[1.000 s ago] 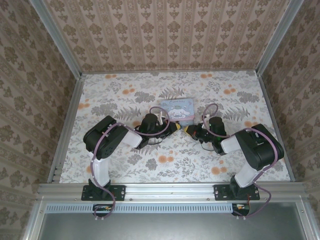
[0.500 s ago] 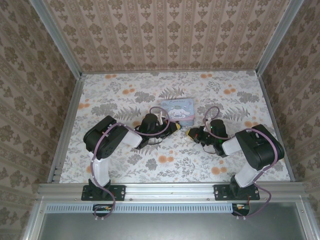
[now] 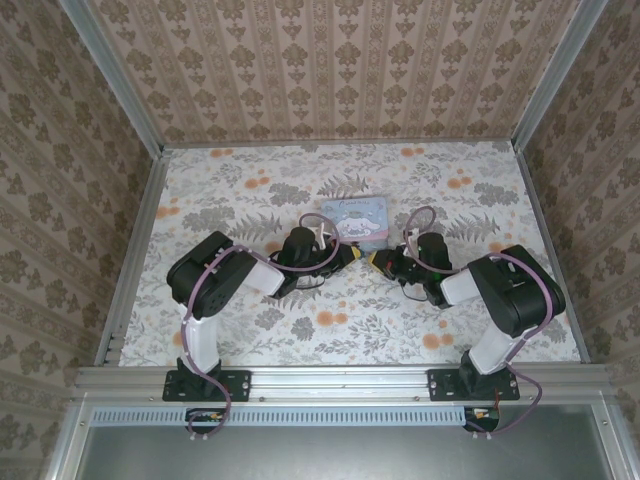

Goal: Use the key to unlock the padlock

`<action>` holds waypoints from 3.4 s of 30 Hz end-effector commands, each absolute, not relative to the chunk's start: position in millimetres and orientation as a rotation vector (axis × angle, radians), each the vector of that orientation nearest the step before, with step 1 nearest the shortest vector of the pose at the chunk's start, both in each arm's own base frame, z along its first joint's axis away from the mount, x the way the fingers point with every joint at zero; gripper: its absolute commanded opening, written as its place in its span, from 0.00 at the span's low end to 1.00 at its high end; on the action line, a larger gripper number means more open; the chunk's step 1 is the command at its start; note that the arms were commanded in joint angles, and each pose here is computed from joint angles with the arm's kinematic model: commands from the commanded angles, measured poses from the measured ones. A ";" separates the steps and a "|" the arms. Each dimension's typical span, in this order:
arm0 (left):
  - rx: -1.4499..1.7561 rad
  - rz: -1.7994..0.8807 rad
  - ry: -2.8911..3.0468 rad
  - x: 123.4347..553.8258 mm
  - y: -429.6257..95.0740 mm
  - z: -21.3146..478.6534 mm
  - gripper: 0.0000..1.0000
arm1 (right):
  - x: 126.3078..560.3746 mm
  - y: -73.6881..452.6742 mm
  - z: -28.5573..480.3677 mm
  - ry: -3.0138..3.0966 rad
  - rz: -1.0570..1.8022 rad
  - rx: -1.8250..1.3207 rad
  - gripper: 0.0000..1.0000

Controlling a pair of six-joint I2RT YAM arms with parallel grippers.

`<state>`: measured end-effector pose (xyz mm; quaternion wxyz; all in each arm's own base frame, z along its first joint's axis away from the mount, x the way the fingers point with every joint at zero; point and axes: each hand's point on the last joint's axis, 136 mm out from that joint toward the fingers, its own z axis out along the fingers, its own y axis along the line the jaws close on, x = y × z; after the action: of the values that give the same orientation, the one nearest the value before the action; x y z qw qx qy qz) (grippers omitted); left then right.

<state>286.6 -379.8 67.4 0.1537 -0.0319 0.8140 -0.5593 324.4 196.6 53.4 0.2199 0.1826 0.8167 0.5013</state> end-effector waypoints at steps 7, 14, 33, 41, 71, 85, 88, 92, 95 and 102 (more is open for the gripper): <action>-0.077 -1.637 2.338 282.7 -386.5 66.0 0.00 | 330.9 205.7 65.9 2.230 1.428 0.479 0.00; -0.081 -1.630 2.342 282.4 -386.3 64.0 0.00 | 329.4 205.6 73.6 2.217 1.431 0.470 0.00; -0.085 -1.626 2.346 281.4 -384.9 60.3 0.00 | 328.2 203.6 78.4 2.221 1.406 0.451 0.00; -0.083 -1.629 2.344 282.3 -386.0 62.2 0.00 | 326.9 204.7 83.5 2.199 1.427 0.438 0.00; -0.165 -1.872 2.309 266.2 -397.5 93.9 0.00 | 334.0 216.2 95.7 2.094 1.513 0.293 0.00; -0.050 -1.839 2.360 255.4 -394.2 87.6 0.00 | 346.3 219.2 102.3 2.128 1.617 0.255 0.00; -0.030 -1.829 2.371 253.4 -392.9 86.3 0.00 | 347.6 213.7 100.7 2.158 1.586 0.242 0.00; -0.022 -1.833 2.359 254.0 -393.4 87.9 0.00 | 349.8 212.6 99.8 2.166 1.595 0.251 0.00; 0.012 -1.872 2.351 249.9 -395.7 93.2 0.00 | 350.4 213.2 99.3 2.163 1.616 0.261 0.00; 0.039 -1.898 2.341 245.0 -395.4 98.7 0.00 | 354.0 207.7 101.3 2.133 1.694 0.314 0.00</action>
<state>293.9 -377.8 77.5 0.1318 -0.0754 0.7918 -0.5917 335.0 202.4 67.5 0.1580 0.1478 0.7915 0.5716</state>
